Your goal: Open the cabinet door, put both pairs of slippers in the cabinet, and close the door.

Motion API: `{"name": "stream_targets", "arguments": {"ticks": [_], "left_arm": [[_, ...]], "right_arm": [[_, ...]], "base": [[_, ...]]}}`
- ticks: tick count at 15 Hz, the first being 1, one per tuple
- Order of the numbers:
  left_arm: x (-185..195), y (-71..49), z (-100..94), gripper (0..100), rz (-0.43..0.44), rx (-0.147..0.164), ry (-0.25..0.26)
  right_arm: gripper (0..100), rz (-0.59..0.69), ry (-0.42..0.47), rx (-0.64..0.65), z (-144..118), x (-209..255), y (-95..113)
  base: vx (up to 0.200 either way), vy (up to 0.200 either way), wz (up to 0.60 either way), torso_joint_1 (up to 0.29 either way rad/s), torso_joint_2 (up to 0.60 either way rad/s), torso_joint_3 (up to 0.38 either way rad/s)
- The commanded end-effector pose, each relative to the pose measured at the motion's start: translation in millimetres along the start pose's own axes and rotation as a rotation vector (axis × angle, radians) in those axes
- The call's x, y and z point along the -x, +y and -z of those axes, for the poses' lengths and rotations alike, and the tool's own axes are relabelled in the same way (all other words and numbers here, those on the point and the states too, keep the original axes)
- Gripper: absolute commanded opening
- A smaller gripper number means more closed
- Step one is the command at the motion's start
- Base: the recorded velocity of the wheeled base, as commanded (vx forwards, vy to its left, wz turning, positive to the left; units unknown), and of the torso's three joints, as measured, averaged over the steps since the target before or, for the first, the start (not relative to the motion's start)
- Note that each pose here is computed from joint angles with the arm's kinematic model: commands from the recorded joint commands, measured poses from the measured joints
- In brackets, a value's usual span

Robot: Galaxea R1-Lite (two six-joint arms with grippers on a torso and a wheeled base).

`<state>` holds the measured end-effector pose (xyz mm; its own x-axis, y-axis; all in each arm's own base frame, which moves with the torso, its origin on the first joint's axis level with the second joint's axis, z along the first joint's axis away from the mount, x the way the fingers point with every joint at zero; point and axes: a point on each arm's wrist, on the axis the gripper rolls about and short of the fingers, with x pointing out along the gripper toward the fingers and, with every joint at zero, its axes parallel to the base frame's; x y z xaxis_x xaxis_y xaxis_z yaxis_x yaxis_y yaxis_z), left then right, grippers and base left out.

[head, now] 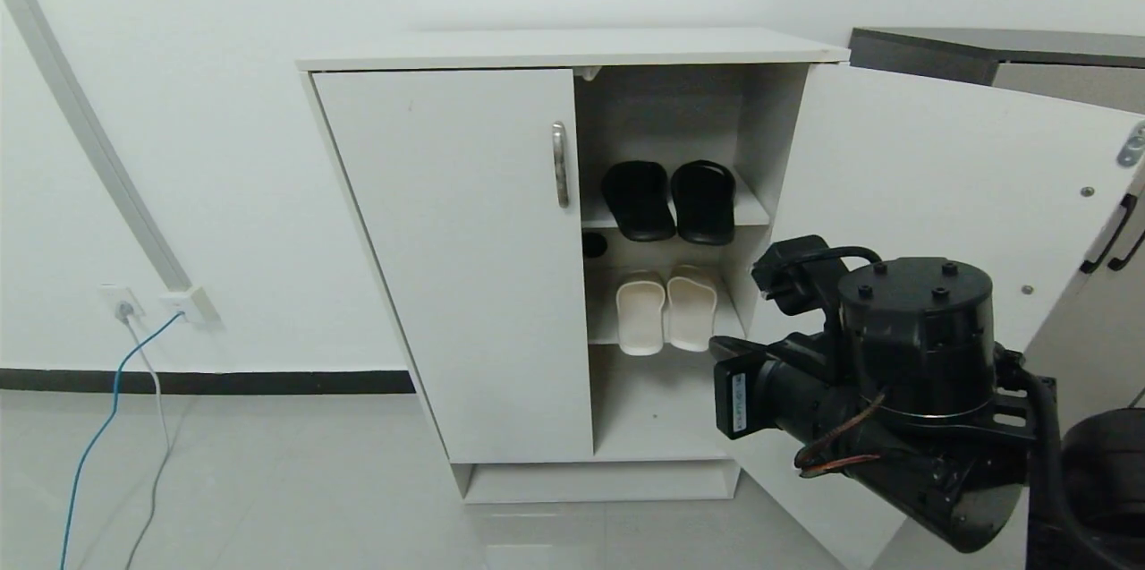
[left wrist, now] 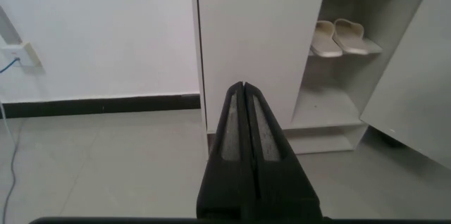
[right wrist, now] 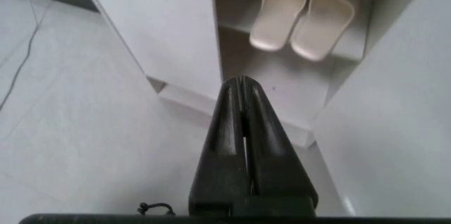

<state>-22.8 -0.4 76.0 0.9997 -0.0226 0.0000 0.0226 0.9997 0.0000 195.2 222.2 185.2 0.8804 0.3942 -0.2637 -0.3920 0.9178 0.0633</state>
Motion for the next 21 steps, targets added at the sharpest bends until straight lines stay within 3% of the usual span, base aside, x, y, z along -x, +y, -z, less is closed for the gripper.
{"name": "stream_targets", "arguments": {"ticks": [1, 21], "left_arm": [[0.0, 0.0, 0.1, 0, 0.0, 0.0, 0.0], [0.0, 0.0, 0.1, 0, 0.0, 0.0, 0.0]], "right_arm": [[0, 0.003, 0.015, 0.007, 4.4, -1.3, -0.5], [0, 0.008, 0.045, 0.029, 13.2, -5.8, 0.0]], "base": [[0.0, 0.0, 0.0, 0.0, 0.0, 0.0], [0.0, 0.0, 0.0, 0.0, 0.0, 0.0]]}}
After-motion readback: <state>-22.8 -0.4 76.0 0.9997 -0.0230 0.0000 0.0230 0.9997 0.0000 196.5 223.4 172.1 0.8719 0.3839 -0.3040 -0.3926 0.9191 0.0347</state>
